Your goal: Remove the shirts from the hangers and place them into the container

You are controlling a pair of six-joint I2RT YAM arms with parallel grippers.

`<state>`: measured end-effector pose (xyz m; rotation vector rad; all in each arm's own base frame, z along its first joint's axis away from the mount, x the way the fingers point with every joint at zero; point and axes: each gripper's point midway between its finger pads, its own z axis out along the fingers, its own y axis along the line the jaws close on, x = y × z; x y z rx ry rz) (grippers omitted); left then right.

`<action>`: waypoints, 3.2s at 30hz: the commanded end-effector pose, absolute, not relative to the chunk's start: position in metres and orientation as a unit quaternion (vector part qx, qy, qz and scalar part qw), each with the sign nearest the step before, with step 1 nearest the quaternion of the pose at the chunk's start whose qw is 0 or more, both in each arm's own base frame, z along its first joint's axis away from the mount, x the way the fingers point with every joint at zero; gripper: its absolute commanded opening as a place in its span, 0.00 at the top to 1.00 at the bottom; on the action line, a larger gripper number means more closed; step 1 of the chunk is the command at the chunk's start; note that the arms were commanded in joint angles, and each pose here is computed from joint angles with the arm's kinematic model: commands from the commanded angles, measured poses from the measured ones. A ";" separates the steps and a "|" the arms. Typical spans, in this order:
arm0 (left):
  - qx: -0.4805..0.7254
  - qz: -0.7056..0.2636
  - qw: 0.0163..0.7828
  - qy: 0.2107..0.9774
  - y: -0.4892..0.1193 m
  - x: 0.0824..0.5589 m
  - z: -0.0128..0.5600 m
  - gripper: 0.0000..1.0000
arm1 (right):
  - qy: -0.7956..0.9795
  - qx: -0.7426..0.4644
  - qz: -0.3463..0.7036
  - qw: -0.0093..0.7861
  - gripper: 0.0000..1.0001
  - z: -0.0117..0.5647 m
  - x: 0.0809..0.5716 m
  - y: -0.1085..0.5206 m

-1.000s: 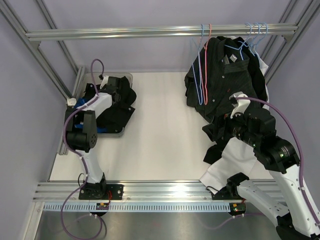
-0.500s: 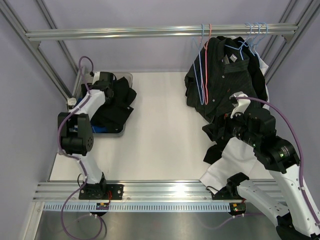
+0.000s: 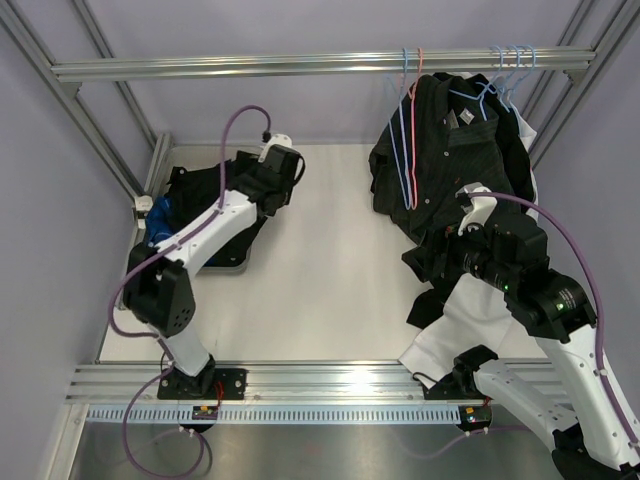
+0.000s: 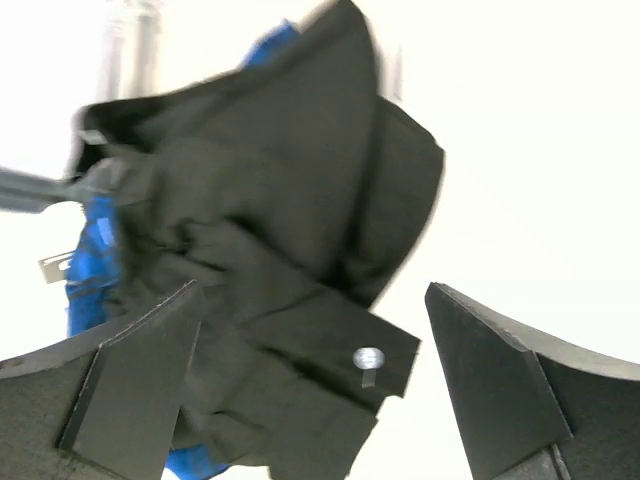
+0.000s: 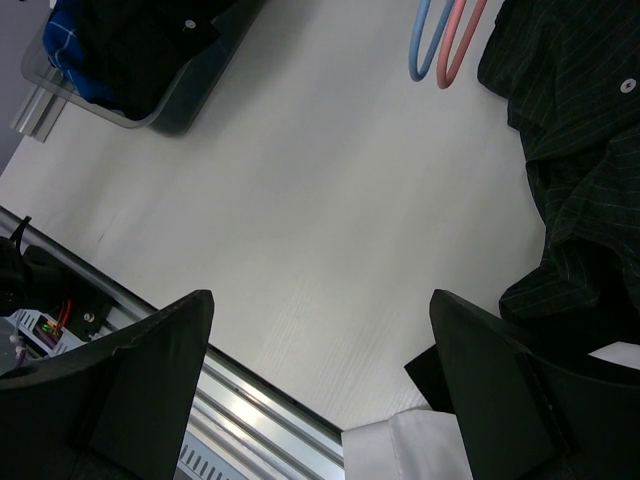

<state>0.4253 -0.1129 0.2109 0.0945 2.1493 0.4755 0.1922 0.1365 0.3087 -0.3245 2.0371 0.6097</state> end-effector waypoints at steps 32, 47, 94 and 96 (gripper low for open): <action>0.064 0.291 0.405 0.865 -0.110 0.466 0.156 0.76 | 0.825 -0.128 0.262 0.484 0.01 0.315 0.184 0.135; 0.018 0.293 0.404 0.866 -0.062 0.447 0.182 0.98 | 0.825 -0.137 0.260 0.482 0.01 0.315 0.189 0.138; -0.107 0.089 0.383 0.913 -0.030 0.370 0.216 0.25 | 0.819 -0.152 0.277 0.479 0.00 0.319 0.184 0.144; -0.105 0.083 0.358 0.924 -0.032 0.357 0.191 0.28 | 0.817 -0.152 0.279 0.481 0.01 0.320 0.185 0.145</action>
